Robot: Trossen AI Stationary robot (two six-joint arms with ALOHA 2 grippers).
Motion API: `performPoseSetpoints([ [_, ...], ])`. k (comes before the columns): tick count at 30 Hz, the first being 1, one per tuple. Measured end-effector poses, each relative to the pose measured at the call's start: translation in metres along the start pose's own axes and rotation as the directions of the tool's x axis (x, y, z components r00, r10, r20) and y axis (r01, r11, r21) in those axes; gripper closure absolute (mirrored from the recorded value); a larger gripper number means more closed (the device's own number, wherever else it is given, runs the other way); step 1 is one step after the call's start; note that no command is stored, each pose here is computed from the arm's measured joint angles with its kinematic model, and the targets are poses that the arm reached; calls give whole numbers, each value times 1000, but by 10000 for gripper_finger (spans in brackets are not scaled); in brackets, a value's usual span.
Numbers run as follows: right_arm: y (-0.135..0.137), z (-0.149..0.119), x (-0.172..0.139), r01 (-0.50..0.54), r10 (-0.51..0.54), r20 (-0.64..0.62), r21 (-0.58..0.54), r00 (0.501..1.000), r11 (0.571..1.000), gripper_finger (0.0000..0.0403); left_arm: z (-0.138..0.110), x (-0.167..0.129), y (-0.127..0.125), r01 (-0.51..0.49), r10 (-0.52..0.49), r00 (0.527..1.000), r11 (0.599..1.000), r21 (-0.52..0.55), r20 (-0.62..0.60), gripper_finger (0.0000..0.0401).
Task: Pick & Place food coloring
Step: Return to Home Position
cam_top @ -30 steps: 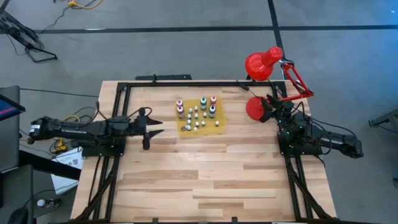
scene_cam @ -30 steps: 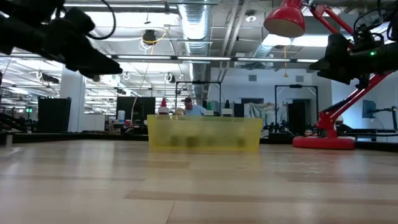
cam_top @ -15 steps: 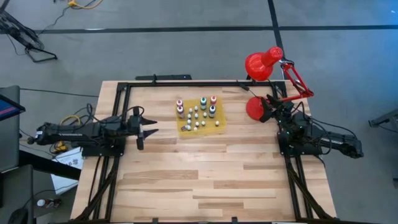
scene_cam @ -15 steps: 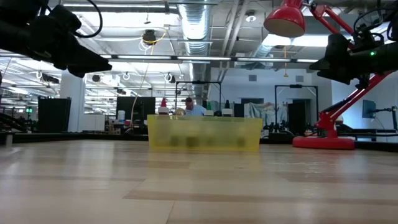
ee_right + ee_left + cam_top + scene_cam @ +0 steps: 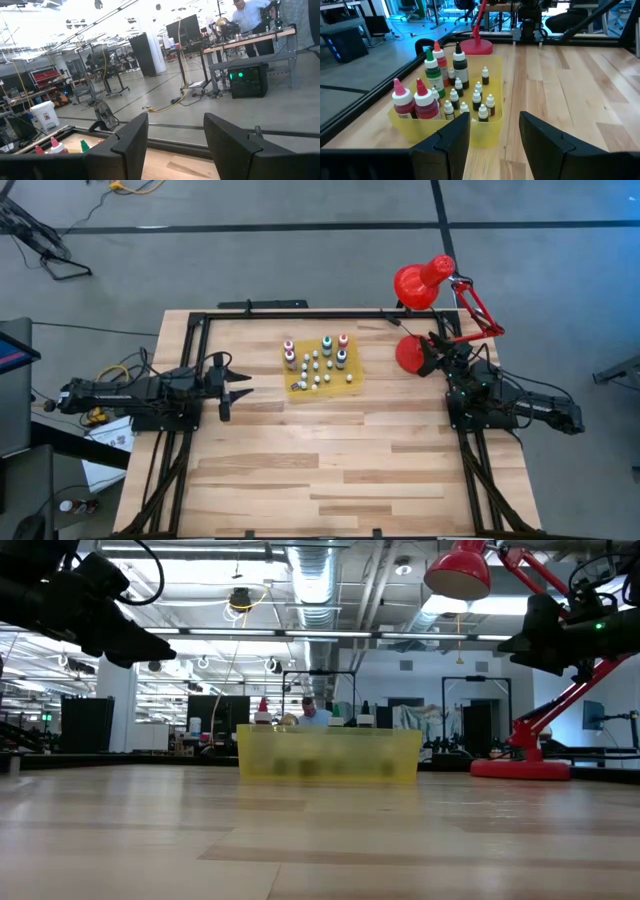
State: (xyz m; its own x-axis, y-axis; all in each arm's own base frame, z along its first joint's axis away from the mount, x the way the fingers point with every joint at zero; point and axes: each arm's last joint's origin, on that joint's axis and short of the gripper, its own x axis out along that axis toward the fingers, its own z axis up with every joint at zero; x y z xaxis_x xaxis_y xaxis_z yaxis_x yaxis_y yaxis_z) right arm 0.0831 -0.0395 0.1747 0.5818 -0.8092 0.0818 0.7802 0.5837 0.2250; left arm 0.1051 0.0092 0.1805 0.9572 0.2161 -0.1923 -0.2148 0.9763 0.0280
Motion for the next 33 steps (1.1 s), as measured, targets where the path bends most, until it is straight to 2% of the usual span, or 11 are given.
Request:
performPoseSetpoints([
  [11,0,0,0,0,0,0,0,1000,1000,220,1,-10,2,1,0,999,1000,-8,46,236],
  [16,0,0,0,0,0,0,0,1000,1000,222,-5,-18,3,-1,1,1000,1000,-4,26,236],
  [21,0,0,0,0,0,0,0,1000,1000,222,-4,-18,4,-5,5,999,1000,-4,36,236],
  [33,0,0,0,0,0,0,0,1000,1000,218,-11,-18,4,-11,11,999,1000,10,-31,236],
])
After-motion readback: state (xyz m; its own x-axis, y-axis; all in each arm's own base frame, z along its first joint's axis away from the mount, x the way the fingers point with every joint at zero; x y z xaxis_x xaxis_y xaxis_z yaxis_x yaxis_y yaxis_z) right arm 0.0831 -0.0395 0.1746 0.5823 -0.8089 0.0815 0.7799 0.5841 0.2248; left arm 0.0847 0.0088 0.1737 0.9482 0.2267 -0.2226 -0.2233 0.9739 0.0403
